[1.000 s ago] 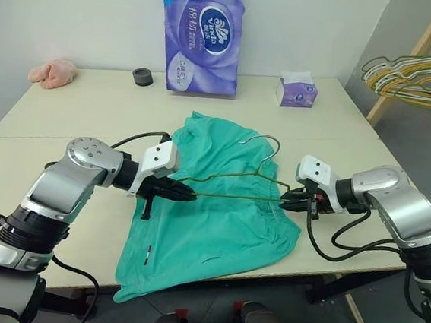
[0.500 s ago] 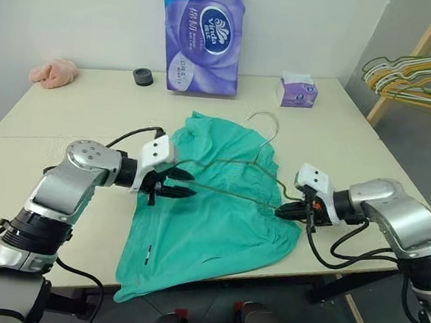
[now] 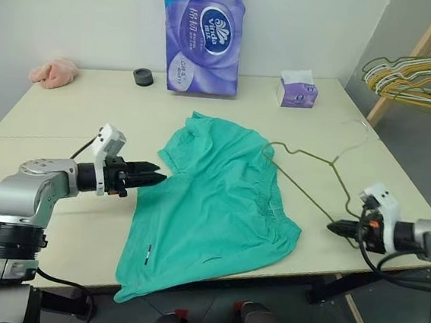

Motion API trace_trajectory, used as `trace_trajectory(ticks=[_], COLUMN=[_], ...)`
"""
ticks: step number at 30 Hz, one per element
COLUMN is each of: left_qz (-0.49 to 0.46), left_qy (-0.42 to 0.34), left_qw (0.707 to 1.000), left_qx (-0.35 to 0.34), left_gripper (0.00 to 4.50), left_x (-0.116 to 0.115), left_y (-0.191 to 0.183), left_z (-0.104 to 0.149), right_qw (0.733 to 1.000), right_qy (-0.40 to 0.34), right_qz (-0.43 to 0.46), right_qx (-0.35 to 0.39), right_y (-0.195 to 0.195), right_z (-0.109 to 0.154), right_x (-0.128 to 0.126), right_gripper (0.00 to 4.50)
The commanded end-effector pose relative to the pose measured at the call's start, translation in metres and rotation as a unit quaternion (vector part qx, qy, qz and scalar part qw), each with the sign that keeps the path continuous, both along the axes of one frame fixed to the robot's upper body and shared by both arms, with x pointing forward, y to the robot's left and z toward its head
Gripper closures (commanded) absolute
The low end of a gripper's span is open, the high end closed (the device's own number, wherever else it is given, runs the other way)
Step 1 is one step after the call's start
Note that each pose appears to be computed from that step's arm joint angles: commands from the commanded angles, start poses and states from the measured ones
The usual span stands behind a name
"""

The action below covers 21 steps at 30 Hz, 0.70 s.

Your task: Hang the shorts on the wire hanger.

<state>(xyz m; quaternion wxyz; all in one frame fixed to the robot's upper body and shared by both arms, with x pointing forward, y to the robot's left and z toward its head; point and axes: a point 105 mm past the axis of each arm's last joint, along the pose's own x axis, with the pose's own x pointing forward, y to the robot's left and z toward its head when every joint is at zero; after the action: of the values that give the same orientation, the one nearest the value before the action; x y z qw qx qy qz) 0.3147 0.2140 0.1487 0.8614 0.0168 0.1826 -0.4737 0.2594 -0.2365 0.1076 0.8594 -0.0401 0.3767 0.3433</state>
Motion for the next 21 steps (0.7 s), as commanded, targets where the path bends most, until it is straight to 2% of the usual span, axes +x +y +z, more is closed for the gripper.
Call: trace_trajectory(ticks=[1,5,16,21], left_qz=[-0.038,-0.057,-0.053,-0.054], left_qy=[-0.024,-0.029,-0.034,-0.037], left_qw=[0.999,0.997,0.997,0.996], left_qx=[0.012,0.042,0.053,0.056], left_gripper=[2.28,2.28,2.28,2.28], left_x=[-0.004,-0.003,-0.001,0.001], left_y=[-0.006,-0.006,-0.005,-0.007], left_z=[0.015,0.014,0.010,0.011], right_qw=[1.000,0.998,0.991,0.990], right_qy=[0.007,0.053,0.120,0.127], right_qz=[0.013,0.035,0.057,0.064], right_qx=[-0.008,-0.023,-0.018,0.011], right_y=[-0.002,-0.006,-0.013,0.001], right_z=[0.005,-0.003,-0.006,-0.007], right_x=[-0.012,-0.028,-0.054,-0.048], right_gripper=[4.50,4.50,4.50,4.50])
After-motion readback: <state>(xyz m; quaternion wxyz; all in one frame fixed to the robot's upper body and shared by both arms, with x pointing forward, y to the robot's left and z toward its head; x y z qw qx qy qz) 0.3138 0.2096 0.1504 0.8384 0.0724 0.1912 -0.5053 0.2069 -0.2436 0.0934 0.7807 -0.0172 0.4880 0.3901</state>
